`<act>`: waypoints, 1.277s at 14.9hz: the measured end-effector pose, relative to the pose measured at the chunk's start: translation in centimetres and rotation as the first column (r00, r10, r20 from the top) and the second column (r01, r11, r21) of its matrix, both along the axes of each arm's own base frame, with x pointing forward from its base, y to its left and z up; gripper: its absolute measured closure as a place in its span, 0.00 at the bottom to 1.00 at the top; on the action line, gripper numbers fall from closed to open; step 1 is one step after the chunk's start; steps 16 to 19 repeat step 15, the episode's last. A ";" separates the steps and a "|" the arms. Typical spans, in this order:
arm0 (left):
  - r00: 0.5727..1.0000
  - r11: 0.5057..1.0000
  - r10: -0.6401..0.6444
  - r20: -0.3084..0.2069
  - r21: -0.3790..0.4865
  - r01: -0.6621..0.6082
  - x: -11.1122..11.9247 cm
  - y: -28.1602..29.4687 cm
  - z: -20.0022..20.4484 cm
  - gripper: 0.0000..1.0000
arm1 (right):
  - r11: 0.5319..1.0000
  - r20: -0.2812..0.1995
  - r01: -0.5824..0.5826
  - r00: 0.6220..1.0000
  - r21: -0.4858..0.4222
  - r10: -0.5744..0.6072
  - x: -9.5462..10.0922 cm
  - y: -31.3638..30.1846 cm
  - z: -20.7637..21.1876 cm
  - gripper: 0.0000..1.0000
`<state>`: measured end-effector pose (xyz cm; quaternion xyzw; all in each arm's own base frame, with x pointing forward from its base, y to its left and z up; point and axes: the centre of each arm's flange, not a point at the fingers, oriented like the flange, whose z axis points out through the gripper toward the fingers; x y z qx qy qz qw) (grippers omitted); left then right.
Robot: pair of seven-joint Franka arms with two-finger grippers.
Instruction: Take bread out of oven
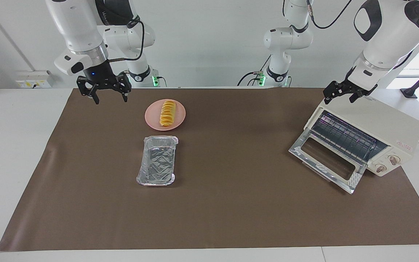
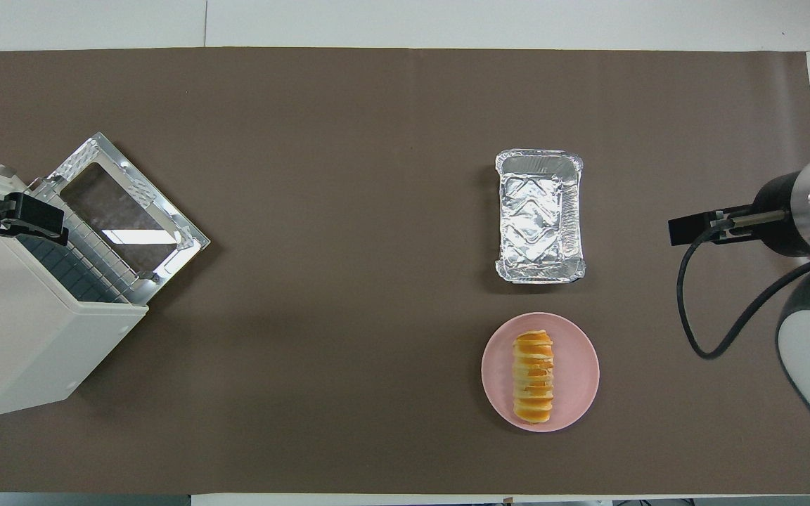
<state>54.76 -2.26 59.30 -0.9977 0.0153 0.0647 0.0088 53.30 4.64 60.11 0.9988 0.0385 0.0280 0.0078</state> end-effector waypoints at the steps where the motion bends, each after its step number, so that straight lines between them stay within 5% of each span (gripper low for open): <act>1: 1.000 1.000 0.000 0.000 0.000 0.000 0.0 0.0 0.0 0.00 | 1.000 -0.014 0.005 1.000 -0.005 -0.005 0.4 -0.3 -0.2 0.00; 4: 1.000 1.000 0.000 0.000 0.000 0.000 0.0 0.0 0.0 0.00 | 1.000 -0.077 0.017 0.997 -0.012 -0.018 0.6 -0.9 -1.2 0.00; 19: 1.000 1.000 0.000 0.000 0.000 0.000 0.0 0.0 0.0 0.00 | 0.998 -0.132 0.068 0.989 -0.018 -0.070 0.1 -3.7 -1.7 0.00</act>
